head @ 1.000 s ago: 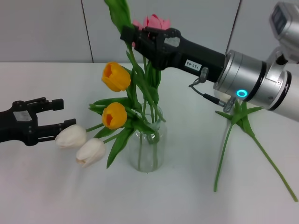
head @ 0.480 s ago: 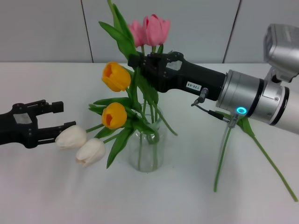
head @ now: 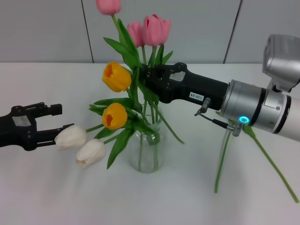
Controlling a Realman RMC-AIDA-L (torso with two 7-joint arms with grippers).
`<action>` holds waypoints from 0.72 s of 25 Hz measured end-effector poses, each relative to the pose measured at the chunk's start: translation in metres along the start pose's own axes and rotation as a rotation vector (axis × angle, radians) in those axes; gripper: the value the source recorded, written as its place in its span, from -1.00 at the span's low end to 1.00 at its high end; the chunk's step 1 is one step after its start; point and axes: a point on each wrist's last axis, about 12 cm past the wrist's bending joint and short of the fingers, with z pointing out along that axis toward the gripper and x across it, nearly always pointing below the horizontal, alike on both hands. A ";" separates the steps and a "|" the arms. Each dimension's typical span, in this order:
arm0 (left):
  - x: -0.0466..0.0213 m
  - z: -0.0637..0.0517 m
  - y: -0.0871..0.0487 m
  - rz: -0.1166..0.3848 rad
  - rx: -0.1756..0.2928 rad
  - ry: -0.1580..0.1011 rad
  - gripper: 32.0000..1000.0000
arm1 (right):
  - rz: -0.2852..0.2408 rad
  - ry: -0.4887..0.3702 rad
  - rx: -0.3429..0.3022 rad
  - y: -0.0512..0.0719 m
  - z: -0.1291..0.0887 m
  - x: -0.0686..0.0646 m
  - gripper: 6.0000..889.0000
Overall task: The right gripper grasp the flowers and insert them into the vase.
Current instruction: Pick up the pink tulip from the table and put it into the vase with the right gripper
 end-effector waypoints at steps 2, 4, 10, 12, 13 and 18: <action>0.0014 -0.001 0.000 -0.004 -0.003 0.001 0.62 | 0.003 0.002 0.007 0.000 -0.003 0.003 -0.89; 0.0020 -0.002 -0.001 -0.005 -0.005 0.002 0.62 | 0.006 0.001 0.015 0.000 -0.007 0.005 -0.89; 0.0022 -0.003 -0.001 -0.005 -0.006 0.002 0.62 | 0.009 -0.004 0.033 -0.001 -0.012 0.007 -0.89; 0.0025 -0.003 -0.001 -0.006 -0.007 0.003 0.62 | 0.014 -0.008 0.027 0.000 -0.013 0.007 -0.89; 0.0031 -0.004 -0.001 -0.007 -0.008 0.004 0.62 | 0.019 -0.016 0.019 0.001 -0.013 0.005 -0.89; 0.0049 -0.006 -0.001 -0.011 -0.013 0.008 0.62 | 0.048 -0.059 -0.031 0.003 -0.006 -0.011 -0.90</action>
